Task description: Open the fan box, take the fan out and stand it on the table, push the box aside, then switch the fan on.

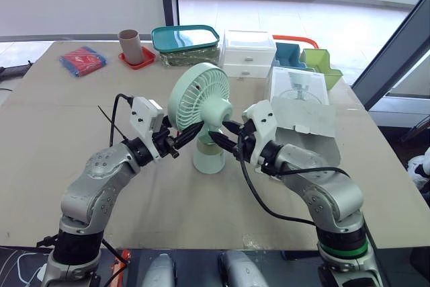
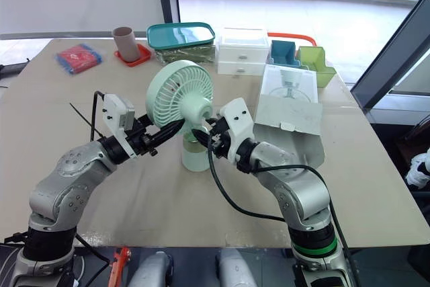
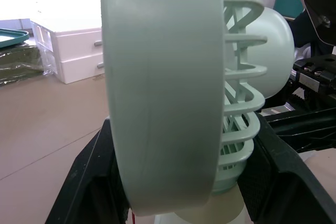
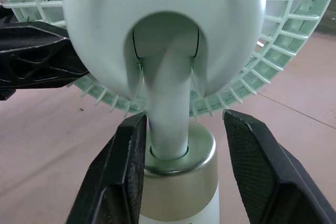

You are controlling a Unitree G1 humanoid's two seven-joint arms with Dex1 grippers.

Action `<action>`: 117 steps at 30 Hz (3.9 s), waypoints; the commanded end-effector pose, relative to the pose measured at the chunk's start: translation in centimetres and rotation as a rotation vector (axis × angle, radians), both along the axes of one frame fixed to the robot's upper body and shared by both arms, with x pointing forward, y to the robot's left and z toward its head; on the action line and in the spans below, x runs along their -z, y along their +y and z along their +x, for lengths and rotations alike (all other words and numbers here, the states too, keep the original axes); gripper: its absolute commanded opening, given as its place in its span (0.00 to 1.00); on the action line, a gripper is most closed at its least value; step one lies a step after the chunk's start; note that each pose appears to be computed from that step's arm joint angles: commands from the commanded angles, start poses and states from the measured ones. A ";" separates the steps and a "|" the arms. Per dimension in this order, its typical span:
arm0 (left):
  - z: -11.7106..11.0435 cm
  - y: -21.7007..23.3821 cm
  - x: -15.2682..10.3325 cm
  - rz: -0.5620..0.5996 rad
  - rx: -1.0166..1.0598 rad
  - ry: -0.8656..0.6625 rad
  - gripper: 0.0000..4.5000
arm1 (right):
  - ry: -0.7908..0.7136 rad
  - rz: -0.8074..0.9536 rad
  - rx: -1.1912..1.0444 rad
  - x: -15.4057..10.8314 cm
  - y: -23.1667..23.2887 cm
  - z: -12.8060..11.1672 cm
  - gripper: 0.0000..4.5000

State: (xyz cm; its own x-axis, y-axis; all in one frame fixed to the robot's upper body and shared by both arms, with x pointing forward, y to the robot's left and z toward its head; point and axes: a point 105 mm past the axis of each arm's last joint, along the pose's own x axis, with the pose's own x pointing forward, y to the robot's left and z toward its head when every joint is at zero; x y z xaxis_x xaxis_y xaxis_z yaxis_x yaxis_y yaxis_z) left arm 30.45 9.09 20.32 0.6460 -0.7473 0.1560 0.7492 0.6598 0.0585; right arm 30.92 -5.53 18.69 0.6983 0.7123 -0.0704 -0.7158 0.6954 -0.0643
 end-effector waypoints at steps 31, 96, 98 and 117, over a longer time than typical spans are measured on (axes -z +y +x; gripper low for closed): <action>-1.2 -2.2 -0.9 -0.024 0.064 -0.036 0.55 | -0.008 -0.006 -0.005 -0.7 0.2 0.4 0.10; -3.3 2.2 1.3 0.047 0.117 -0.022 0.99 | -0.022 -0.027 -0.054 0.0 -1.2 -0.1 0.10; -3.6 3.1 1.8 0.089 0.126 -0.014 0.99 | -0.034 -0.016 -0.107 0.0 -1.4 -0.4 0.10; -5.1 7.7 4.9 0.291 0.213 0.103 0.99 | -0.104 0.077 -0.570 -0.9 -1.2 -4.2 0.10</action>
